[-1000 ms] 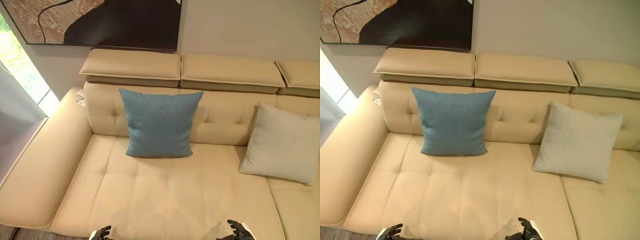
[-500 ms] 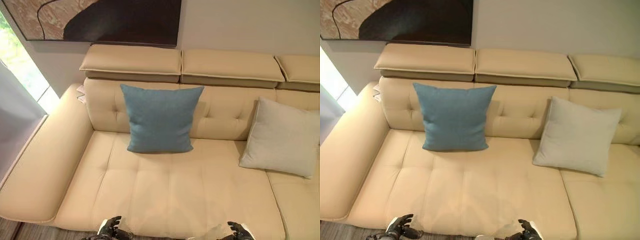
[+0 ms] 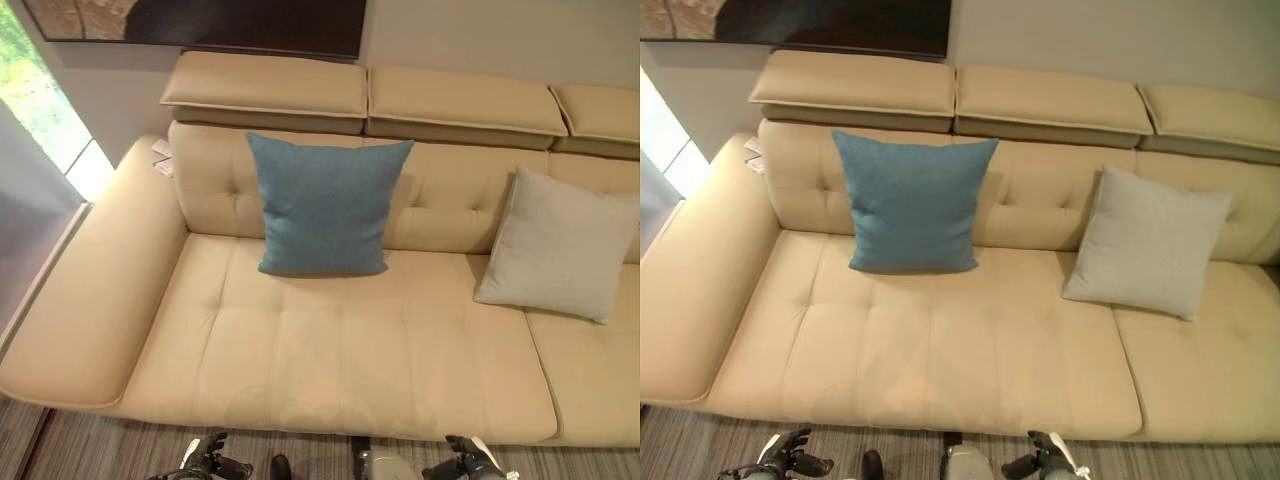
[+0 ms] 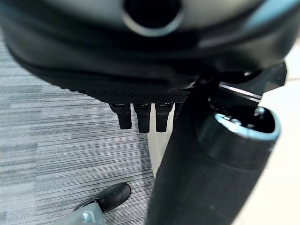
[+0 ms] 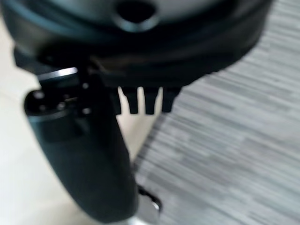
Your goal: Pick up all the scattered cushions and arrange them neatly on the sofa.
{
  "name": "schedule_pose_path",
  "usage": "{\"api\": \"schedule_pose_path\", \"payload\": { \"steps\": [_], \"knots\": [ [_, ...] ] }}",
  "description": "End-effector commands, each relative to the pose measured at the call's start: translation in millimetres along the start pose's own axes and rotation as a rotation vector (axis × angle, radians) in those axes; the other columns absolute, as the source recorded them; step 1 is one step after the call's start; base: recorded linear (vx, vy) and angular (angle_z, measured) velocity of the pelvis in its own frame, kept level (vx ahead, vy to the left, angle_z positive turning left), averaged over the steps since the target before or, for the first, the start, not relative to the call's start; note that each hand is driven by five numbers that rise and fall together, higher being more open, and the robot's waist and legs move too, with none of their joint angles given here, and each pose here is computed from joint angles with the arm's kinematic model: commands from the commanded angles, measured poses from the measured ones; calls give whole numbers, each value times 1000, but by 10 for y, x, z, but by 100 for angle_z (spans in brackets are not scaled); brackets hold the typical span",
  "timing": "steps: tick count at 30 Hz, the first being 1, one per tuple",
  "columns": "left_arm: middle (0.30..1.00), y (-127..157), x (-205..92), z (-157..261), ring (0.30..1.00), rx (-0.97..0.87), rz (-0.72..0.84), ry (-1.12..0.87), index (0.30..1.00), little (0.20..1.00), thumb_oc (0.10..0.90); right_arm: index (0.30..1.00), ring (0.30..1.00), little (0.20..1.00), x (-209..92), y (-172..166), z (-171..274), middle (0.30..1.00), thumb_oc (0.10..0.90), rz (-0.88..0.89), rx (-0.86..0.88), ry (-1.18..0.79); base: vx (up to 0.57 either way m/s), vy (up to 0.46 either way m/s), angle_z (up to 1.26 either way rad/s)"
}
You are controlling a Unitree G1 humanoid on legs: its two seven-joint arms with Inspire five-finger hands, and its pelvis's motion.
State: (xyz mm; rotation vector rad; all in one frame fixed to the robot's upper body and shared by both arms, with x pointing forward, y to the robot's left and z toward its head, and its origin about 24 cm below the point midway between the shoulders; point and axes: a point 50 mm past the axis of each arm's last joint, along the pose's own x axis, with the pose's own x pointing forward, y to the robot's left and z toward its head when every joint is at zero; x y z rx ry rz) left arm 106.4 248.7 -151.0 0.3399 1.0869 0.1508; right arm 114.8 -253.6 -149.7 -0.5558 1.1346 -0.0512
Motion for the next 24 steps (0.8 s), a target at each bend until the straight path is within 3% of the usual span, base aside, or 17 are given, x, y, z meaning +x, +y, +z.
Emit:
{"api": "schedule_pose_path", "payload": {
  "steps": [1, 24],
  "knots": [
    [900, 111, 1, -21, 900, -2, 43, 2, 900, 900, 800, 900, 900, 900, 16, -121, 41, 900, 800, -46, -35, -20, 5, -111, -5],
    [900, -55, -29, -154, 900, 46, -7, 59, 900, 900, 800, 900, 900, 900, -12, -77, -163, 900, 800, -42, -43, 61, 8, -41, 3]
  ]
}}
